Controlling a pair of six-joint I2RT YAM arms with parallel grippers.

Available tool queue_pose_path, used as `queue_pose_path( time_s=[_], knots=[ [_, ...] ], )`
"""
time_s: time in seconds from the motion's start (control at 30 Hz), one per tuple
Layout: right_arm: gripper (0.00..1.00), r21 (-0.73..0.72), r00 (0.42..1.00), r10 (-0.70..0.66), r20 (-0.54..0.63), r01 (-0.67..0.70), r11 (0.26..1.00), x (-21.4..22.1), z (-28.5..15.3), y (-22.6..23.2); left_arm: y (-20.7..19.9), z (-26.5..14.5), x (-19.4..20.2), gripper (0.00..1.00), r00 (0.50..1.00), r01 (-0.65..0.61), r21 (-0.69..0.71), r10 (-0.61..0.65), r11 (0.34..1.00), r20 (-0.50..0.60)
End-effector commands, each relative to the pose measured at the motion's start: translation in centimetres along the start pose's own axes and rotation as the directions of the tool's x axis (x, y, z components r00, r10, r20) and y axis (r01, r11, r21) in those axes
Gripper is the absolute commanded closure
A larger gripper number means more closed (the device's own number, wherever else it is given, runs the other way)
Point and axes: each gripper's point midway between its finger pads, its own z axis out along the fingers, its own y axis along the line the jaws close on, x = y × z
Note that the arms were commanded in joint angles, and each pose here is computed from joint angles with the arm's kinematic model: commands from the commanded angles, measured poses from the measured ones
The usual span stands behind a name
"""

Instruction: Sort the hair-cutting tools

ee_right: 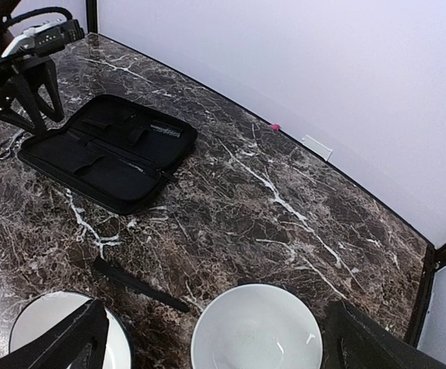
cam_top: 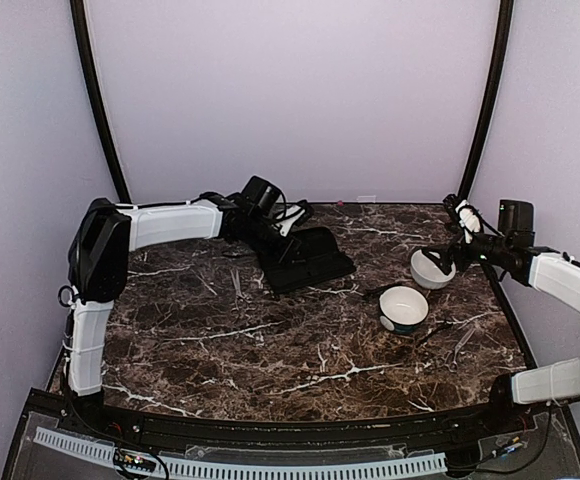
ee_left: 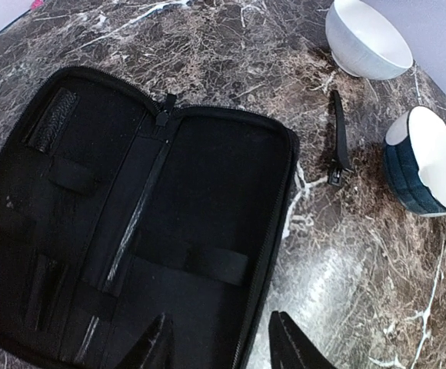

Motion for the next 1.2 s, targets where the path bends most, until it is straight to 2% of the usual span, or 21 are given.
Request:
queue_pose_path(
  time_s=[0.0,0.6,0.9,1.17],
  knots=[
    [0.01,-0.003,0.999,-0.034,0.032,0.034,0.999,-1.2,-0.4,0.1,-0.1,1.4,-0.2,0.57,1.0,-0.023,0.027,0.023,0.999,-0.015],
    [0.01,-0.011,0.999,-0.039,0.019,0.039,0.999,-0.7,-0.1,0.2,-1.3,4.7,2.6,0.57,0.997,0.01,0.134,0.0,0.991,-0.072],
    [0.01,-0.019,0.999,-0.035,0.012,0.036,0.999,-0.4,0.0,0.3,-2.1,5.2,2.9,0.72,0.997,-0.007,0.159,0.019,0.987,-0.075],
    [0.01,-0.018,0.999,-0.036,0.011,0.036,0.999,-0.4,0.0,0.3,-3.5,5.3,3.4,0.72,0.995,-0.036,0.216,0.055,0.976,-0.081]
  ],
)
